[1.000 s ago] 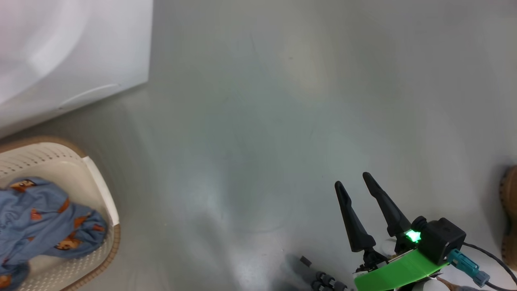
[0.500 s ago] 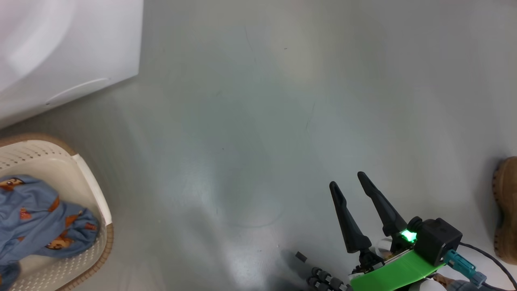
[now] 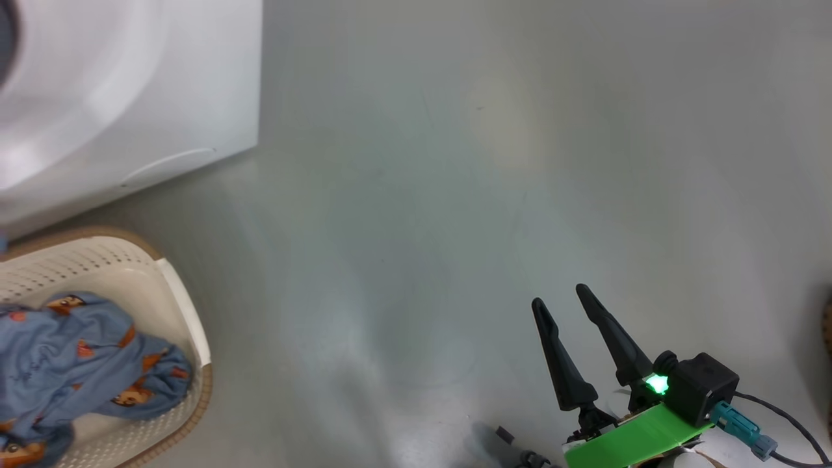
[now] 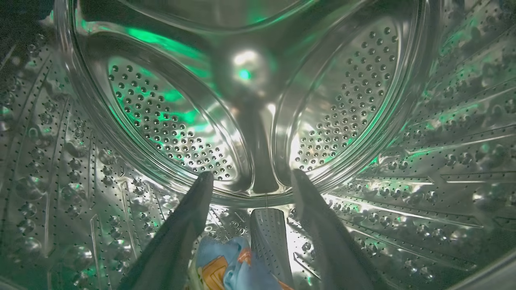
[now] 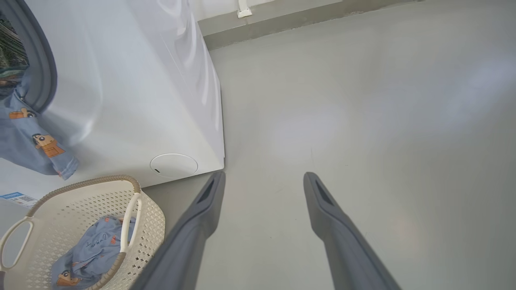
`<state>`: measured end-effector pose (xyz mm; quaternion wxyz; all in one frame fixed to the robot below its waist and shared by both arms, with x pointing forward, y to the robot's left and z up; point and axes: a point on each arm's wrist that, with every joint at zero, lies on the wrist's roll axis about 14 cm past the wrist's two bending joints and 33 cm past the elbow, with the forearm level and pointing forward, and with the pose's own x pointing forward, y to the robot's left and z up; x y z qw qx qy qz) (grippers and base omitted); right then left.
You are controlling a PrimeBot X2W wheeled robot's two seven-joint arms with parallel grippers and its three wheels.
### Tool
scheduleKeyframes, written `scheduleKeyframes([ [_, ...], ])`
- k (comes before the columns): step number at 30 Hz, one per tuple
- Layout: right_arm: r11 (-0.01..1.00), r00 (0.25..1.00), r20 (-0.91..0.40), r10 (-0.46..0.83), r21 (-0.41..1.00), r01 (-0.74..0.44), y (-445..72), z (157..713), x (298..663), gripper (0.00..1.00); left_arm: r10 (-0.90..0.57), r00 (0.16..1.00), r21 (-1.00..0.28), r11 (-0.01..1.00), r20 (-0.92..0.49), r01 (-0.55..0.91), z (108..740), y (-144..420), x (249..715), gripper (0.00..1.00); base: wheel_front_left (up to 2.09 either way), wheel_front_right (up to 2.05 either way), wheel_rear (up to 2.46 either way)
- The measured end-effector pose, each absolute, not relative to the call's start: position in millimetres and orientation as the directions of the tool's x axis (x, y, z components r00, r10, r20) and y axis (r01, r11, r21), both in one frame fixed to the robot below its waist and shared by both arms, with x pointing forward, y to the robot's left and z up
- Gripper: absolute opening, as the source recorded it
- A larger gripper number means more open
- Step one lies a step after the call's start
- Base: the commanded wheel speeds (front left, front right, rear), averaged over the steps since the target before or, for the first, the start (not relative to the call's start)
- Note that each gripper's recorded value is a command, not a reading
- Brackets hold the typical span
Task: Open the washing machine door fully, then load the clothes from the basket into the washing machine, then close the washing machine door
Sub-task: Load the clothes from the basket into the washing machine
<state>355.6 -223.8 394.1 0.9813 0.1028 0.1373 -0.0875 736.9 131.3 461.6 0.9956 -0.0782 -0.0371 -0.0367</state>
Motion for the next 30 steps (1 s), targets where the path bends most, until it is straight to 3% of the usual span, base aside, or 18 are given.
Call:
scheduleKeyframes([
  [14,0.975,0.971,-0.217,-0.097,0.173,0.136,-216.0,410.7,369.2,1.0,-0.067,0.997,-0.159,0.985,0.033,0.071,466.1,134.8,685.0,1.0,0.0,0.0,0.0],
  [30,0.99,0.99,-0.141,0.009,0.137,0.011,-191.4,423.7,400.1,1.0,-0.077,0.997,-0.201,0.977,-0.031,0.069,443.2,151.7,569.5,1.0,0.0,0.0,0.0],
])
